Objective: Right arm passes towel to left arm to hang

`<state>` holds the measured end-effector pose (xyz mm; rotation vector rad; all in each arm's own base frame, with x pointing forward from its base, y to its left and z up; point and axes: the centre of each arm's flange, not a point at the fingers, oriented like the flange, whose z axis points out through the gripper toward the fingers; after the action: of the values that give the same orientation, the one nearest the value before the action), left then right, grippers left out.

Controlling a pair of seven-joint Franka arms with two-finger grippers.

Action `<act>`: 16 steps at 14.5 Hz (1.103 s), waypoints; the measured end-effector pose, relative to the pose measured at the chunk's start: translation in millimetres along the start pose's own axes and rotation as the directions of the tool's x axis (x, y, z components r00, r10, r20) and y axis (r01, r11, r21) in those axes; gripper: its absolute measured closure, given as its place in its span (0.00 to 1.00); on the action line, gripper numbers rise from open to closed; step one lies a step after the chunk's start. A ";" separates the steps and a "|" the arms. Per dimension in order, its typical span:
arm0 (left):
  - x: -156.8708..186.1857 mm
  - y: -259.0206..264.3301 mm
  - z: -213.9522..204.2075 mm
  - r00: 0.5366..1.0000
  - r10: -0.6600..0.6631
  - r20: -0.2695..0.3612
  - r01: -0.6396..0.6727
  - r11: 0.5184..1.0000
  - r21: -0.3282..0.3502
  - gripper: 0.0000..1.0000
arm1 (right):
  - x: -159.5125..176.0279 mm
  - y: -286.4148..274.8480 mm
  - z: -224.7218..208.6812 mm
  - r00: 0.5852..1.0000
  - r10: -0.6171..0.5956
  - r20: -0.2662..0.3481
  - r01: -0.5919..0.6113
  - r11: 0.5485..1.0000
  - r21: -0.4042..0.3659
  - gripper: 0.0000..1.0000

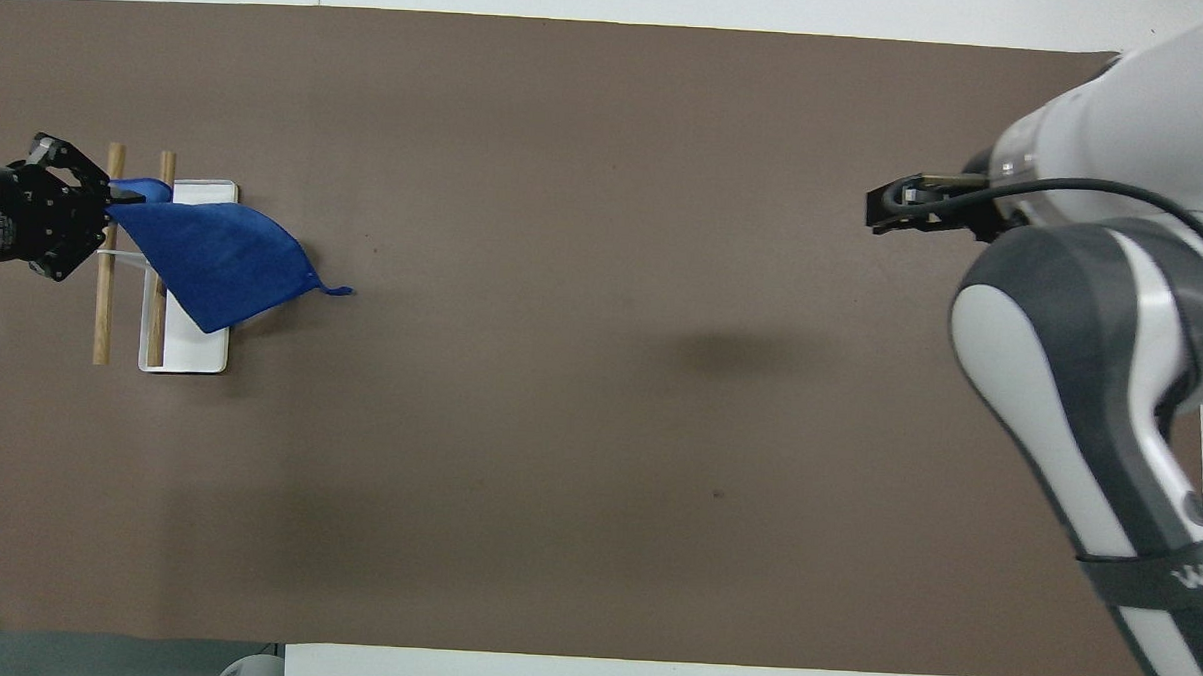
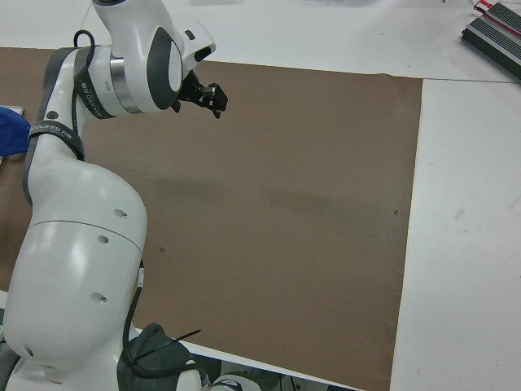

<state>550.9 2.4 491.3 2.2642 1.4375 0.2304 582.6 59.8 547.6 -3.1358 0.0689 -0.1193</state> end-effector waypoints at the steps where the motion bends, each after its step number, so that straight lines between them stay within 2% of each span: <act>1: 6.0 5.6 -4.1 1.000 0.003 -0.008 -0.003 1.000 -0.012 0.98 | -1.6 29.1 -8.7 1.000 -0.008 0.002 0.008 1.000 -0.009 0.00; 3: 18.3 13.0 -10.1 1.000 0.008 -0.022 -0.009 1.000 -0.030 0.98 | -6.1 72.2 -19.6 0.999 -0.034 0.011 0.034 0.999 -0.016 0.00; 5: 30.0 21.9 -16.4 0.999 0.031 -0.037 -0.033 0.998 -0.049 0.98 | -10.2 86.7 -25.5 0.999 -0.036 0.034 0.037 0.999 -0.016 0.00; 8: 42.1 32.3 -22.2 0.997 0.057 -0.052 -0.060 0.996 -0.067 0.98 | -15.8 81.9 -31.7 0.996 -0.035 0.084 0.036 0.999 -0.013 0.00; 13: 57.7 26.1 -26.1 0.980 0.187 -0.075 -0.191 0.980 -0.058 0.98 | -16.5 80.0 -31.5 0.995 -0.024 0.094 0.024 1.000 -0.003 0.00; 16: 71.6 18.8 -31.2 0.971 0.222 -0.091 -0.227 0.972 -0.053 0.98 | -16.8 79.3 -30.5 0.995 -0.025 0.100 0.025 1.000 -0.003 0.00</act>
<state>586.5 68.1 520.6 2.3895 1.1935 0.4406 560.0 -18.8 576.4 -3.1411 0.0295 0.0376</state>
